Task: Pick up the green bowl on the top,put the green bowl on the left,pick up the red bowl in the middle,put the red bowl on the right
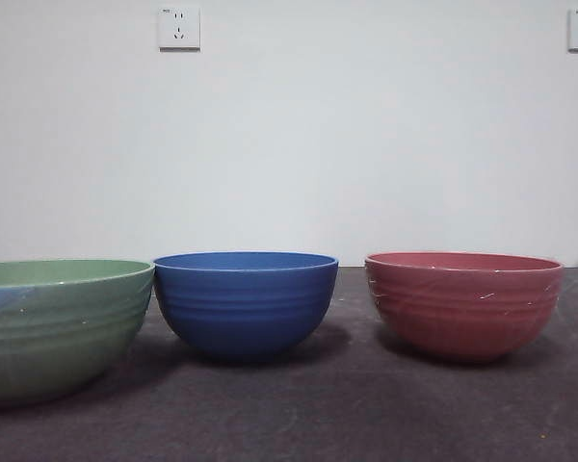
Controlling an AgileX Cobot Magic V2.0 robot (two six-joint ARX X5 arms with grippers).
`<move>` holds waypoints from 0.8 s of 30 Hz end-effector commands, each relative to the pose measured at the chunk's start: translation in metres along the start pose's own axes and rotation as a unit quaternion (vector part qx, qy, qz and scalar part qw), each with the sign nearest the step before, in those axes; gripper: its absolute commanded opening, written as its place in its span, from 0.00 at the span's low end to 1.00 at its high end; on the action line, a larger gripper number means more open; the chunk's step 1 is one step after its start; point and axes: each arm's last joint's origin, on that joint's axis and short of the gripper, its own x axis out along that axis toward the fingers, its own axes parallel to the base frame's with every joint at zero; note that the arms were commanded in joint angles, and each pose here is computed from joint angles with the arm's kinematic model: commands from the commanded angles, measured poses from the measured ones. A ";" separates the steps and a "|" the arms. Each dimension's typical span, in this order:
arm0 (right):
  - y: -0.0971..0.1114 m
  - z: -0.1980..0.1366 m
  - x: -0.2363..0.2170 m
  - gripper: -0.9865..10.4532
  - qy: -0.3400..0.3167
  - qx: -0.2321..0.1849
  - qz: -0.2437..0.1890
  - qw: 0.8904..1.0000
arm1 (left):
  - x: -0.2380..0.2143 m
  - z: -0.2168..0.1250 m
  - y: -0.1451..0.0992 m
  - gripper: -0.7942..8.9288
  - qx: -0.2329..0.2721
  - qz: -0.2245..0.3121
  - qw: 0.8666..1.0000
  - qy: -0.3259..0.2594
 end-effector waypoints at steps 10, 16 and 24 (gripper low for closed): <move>-0.002 -0.002 -0.008 0.09 -0.010 0.005 -0.017 1.000 | 0.002 -0.005 0.000 0.08 -0.004 0.002 1.000 0.006; -0.011 -0.028 -0.031 0.09 -0.043 -0.006 -0.064 0.997 | 0.002 -0.005 0.000 0.08 -0.004 0.002 1.000 0.006; -0.019 -0.099 -0.014 0.09 -0.047 0.020 -0.087 0.995 | 0.002 -0.005 0.000 0.08 -0.004 0.002 1.000 0.006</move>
